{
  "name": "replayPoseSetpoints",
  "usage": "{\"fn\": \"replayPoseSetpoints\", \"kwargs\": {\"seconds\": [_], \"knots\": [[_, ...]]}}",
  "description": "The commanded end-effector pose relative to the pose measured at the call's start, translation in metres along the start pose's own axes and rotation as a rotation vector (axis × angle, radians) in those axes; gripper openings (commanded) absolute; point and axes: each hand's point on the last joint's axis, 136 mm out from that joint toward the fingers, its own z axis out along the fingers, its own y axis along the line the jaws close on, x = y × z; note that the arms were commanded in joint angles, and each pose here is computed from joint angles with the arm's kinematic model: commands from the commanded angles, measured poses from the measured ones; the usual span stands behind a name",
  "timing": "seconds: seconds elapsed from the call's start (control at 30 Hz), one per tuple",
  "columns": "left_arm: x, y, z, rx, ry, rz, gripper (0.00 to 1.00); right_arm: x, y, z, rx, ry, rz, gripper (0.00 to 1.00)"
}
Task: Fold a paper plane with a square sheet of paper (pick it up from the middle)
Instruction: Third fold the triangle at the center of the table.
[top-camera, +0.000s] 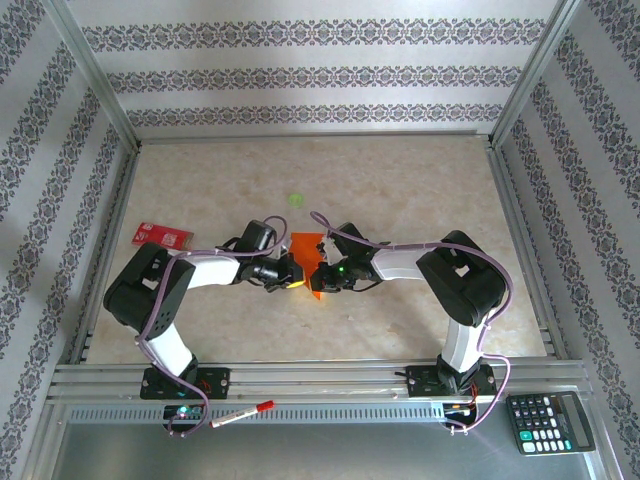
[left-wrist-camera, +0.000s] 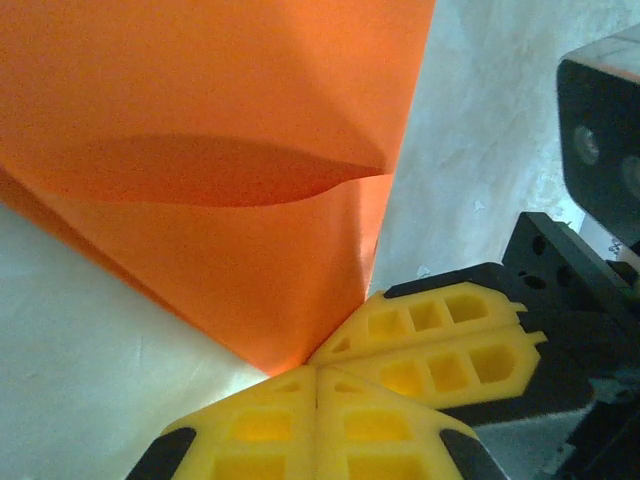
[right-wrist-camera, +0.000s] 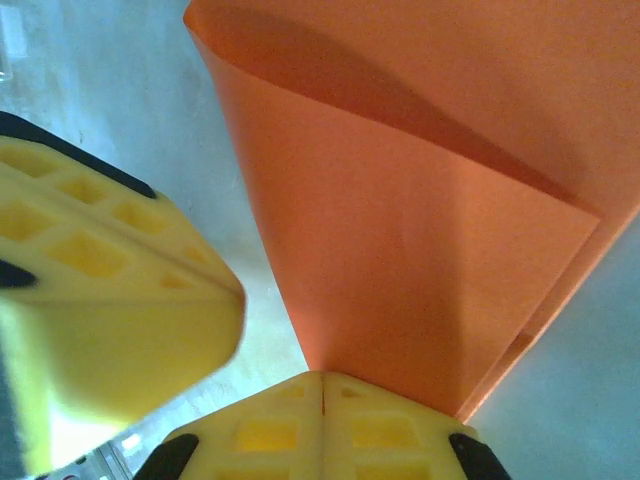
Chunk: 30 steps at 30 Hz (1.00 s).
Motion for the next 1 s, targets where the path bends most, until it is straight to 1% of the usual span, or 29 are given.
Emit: {"fn": "replayPoseSetpoints", "kwargs": {"seconds": [0.0,0.3,0.57,0.73,0.97], "knots": [[-0.003,-0.007,0.007,0.021,0.009,-0.001,0.0,0.029,-0.046,0.004,0.146,0.067,0.082,0.0],[-0.009,0.003,0.015,-0.011,-0.003,-0.012,0.0,0.032,-0.048,0.003,0.153,0.073,0.082,0.0],[-0.017,-0.006,0.011,0.02,-0.022,-0.01,0.0,0.035,-0.05,0.002,0.161,0.078,0.081,0.0],[-0.019,-0.003,0.015,0.015,-0.015,-0.017,0.0,0.035,-0.05,0.002,0.163,0.081,0.078,0.0],[-0.021,0.012,0.016,-0.051,-0.016,-0.019,0.0,0.039,-0.052,0.0,0.179,0.096,0.083,0.0]]}}
